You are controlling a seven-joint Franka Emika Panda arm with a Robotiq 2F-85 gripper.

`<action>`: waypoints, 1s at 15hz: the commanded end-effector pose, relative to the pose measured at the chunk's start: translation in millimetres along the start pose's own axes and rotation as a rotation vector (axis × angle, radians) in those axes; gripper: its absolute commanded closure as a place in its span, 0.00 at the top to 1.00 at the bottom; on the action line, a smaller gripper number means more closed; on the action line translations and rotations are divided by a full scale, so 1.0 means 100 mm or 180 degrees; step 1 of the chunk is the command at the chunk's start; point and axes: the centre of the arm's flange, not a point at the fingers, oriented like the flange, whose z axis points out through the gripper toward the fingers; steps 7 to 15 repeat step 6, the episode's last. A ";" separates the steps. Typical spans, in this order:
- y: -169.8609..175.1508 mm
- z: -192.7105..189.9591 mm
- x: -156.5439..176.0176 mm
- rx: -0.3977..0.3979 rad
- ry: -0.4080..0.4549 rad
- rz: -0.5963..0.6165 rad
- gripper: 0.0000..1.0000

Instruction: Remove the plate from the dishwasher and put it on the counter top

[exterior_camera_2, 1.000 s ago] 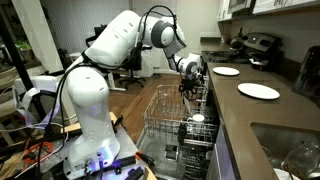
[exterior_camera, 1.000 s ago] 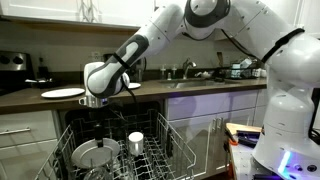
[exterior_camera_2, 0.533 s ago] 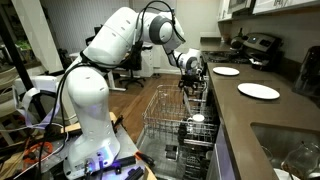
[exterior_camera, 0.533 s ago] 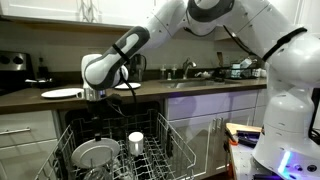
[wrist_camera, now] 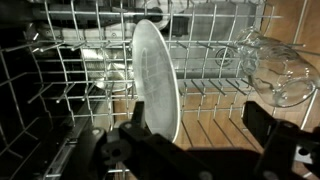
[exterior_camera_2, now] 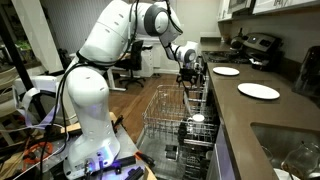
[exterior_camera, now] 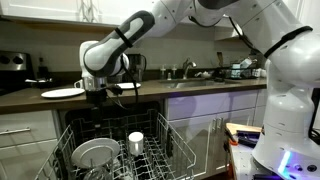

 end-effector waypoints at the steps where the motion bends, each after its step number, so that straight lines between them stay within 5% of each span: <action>1: -0.23 -0.23 -0.19 0.0149 -0.0087 -0.0049 1.00; 15: -0.27 -0.21 -0.08 0.0119 -0.0106 -0.0042 1.00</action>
